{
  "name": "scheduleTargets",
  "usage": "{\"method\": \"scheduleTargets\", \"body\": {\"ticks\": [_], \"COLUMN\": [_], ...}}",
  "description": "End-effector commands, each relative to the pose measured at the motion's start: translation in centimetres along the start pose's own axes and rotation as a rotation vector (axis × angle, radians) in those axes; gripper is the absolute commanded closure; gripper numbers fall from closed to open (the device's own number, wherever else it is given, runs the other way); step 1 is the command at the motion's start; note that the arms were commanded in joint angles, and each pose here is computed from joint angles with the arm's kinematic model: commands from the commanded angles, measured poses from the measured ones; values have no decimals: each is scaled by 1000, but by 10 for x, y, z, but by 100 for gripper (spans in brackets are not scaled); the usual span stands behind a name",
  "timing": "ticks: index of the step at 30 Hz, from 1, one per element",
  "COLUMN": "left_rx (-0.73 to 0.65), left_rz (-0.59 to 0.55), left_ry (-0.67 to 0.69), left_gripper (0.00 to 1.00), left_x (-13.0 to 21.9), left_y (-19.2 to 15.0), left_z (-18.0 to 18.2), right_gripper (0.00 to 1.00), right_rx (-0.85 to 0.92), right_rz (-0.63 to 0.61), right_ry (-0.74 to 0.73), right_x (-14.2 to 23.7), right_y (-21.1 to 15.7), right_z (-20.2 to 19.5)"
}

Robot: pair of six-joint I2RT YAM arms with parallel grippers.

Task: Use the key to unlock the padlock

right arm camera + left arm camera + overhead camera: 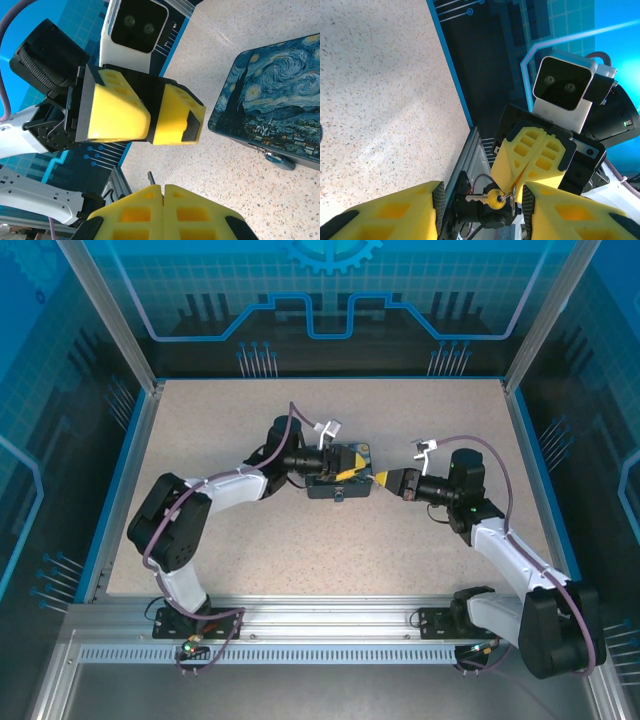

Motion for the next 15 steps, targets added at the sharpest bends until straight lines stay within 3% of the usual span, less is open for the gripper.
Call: {"method": "scheduleTargets", "body": {"ticks": [1, 15], "left_rx": [-50, -41], "left_rz": [-91, -262], "left_ry": [16, 221], "left_gripper": [53, 46], "left_x": [13, 38], "left_y": [5, -26], "left_z": [-12, -3], "right_gripper": [100, 100], "right_rx": [-24, -271], "right_rz": [-38, -148], "right_ry": [-20, -68], "right_x": [5, 4], "right_y": [1, 2], "right_z": [-5, -23]}}
Point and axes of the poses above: each hand's point on the last joint's axis, 136 mm out from that joint toward the fingers, its own x axis back along the fingers, its own z axis along the line the jaws close on, y = z × x, the point moved 7 cm from there along x, back along the fingers, and after that the axes turned 12 degrees about -x, right-handed, at the moved point
